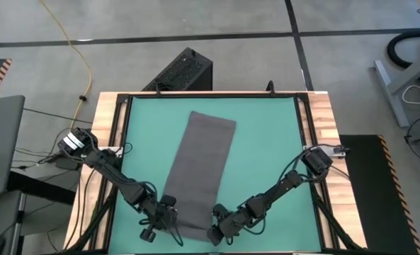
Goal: Roll towel
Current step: Roll the gray towel
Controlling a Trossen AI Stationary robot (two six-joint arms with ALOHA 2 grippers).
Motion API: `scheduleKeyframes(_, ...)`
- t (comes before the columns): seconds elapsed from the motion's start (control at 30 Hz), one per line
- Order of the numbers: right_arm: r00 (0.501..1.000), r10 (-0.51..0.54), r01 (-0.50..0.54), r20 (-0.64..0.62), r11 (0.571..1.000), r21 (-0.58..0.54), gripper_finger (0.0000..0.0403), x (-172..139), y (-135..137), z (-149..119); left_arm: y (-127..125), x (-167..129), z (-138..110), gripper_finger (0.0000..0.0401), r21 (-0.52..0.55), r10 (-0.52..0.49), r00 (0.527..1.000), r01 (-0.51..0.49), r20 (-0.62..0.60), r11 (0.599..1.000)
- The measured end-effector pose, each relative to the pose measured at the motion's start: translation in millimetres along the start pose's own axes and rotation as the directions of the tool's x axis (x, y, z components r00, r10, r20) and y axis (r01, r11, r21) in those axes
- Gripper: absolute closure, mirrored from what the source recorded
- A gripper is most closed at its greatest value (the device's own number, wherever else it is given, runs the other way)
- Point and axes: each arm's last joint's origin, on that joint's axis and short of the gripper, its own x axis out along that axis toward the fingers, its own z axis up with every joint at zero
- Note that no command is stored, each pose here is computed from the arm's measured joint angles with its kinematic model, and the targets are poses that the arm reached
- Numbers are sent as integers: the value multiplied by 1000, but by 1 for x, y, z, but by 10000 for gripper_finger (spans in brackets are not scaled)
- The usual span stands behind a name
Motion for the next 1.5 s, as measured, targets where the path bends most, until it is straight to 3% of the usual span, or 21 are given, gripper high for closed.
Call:
scheduleKeyframes(0.17,1000,-15,15,0,995,-103,246,-18,11,4,6,0,0,399,-8,-53,999,52,-8,999)
scheduleKeyframes(0.3,1000,25,-18,19,951,-309,230,-25,21,-1,21,4,-10,399,-46,-171,984,173,39,984)
scheduleKeyframes(0.43,994,59,6,91,808,-590,219,-27,33,-7,43,4,-21,400,-148,-238,966,252,105,956)
scheduleKeyframes(0.57,985,78,65,152,656,-752,216,-28,42,-7,56,2,-30,400,-205,-240,966,255,95,945)
scheduleKeyframes(0.77,982,87,86,165,575,-814,216,-28,46,-1,67,-2,-31,400,-250,-291,953,302,82,920)
scheduleKeyframes(0.97,989,81,54,120,560,-827,216,-1,37,-8,72,-3,-31,401,-292,-322,944,328,72,898)
scheduleKeyframes(1.07,993,48,66,105,514,-855,216,11,37,-15,73,-3,-32,401,-310,-319,946,322,62,895)
scheduleKeyframes(1.23,993,-10,109,119,492,-864,219,15,41,-14,73,-3,-33,400,-344,-330,943,326,50,880)
scheduleKeyframes(1.5,983,-111,182,147,458,-870,220,24,26,-14,72,-3,-33,340,-348,-328,943,326,55,879)
